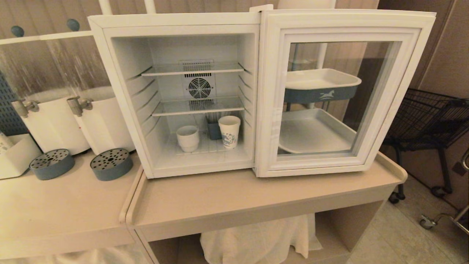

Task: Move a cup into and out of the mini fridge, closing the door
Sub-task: Close the freezer door

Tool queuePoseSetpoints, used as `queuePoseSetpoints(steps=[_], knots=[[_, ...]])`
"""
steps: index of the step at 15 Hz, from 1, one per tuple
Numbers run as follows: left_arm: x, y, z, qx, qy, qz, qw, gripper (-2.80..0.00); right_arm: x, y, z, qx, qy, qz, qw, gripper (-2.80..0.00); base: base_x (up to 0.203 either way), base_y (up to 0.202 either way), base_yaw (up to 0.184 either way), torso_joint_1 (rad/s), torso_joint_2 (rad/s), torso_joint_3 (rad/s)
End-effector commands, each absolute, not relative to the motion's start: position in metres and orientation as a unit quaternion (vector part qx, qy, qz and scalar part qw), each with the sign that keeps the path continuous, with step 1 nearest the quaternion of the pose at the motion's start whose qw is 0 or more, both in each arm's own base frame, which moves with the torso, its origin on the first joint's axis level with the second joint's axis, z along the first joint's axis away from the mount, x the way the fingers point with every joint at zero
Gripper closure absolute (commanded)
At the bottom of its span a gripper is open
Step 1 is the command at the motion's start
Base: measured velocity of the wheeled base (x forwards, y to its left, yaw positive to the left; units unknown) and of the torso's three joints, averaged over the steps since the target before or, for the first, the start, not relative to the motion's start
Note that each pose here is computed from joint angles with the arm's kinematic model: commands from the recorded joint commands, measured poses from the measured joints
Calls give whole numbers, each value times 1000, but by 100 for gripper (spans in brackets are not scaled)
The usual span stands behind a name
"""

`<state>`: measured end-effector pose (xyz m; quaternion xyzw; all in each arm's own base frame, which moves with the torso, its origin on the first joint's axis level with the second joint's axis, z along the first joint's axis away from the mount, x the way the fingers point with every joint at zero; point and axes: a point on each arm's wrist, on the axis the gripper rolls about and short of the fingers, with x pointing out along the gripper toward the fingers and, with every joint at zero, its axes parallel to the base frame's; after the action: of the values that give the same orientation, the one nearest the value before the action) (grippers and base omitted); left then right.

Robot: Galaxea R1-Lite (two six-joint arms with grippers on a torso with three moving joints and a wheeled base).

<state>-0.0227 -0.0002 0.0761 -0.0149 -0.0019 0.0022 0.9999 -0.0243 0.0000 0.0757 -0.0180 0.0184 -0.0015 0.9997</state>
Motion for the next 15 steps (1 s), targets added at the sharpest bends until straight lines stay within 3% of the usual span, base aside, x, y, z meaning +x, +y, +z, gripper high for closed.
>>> queuePoseSetpoints(steps=[1, 3, 11, 15], knots=[[-23, 0, 76, -15, -2, 2, 1000, 0, -24, 0, 76, -18, 18, 0, 1000, 0, 0, 0, 0, 0, 0, 0], [-23, 0, 76, -15, -2, 2, 1000, 0, -24, 0, 76, -18, 18, -1, 1000, 0, 3, -13, 42, 2, 4, 1], [-23, 0, 76, -15, -2, 2, 1000, 0, -24, 0, 76, -18, 18, -1, 1000, 0, 2, -18, 162, 1, 3, 1], [-23, 0, 76, -15, -2, 2, 1000, 0, -25, 0, 76, -19, 19, -1, 1000, 0, 0, -146, 191, 5, 5, -1]])
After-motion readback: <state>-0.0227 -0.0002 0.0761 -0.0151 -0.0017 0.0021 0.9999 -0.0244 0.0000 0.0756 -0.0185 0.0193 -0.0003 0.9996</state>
